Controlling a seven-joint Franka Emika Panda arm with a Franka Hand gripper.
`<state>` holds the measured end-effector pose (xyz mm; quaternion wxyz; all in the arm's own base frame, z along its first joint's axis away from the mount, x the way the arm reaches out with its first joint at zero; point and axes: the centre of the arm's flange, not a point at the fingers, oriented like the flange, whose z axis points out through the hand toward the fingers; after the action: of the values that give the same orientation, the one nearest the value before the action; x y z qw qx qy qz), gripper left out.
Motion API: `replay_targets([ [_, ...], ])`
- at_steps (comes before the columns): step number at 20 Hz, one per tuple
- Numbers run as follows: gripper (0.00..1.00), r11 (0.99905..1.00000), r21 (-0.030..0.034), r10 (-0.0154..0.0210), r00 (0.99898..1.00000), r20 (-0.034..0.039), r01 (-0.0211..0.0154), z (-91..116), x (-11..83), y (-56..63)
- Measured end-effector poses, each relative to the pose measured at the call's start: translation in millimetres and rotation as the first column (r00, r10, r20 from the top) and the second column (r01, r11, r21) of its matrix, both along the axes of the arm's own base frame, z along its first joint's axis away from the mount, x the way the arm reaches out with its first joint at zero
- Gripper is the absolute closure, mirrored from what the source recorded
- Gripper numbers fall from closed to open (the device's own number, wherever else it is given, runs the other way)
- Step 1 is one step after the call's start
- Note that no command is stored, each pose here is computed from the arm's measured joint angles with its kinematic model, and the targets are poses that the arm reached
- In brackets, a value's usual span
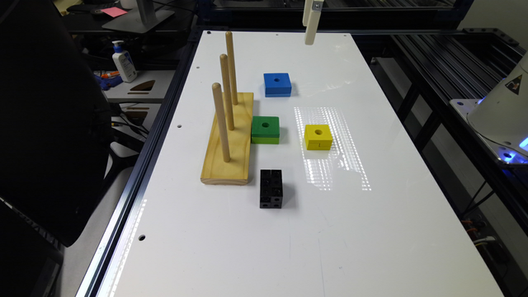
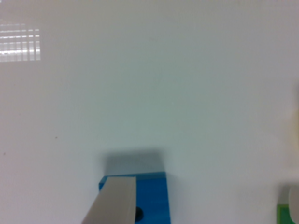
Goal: Pick up blue block.
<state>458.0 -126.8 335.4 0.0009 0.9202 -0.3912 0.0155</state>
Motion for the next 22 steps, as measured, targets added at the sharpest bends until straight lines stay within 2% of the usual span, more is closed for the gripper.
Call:
replay_targets([
  [3,0.0,1.0,-0.0004,0.0004,1.0,0.0006,-0.0004,0,0.9,-3.5],
  [16,0.0,0.99999,-0.0013,-0.0043,0.99999,0.0015,0.0043,1,-0.1,-8.5],
  [18,0.0,0.999985,-0.0022,-0.005,0.99999,0.0013,0.005,1,-1.4,-13.0],
  [22,0.0,0.999992,-0.0035,-0.0021,1.0,0.0017,0.0021,1,-5.9,-27.9],
])
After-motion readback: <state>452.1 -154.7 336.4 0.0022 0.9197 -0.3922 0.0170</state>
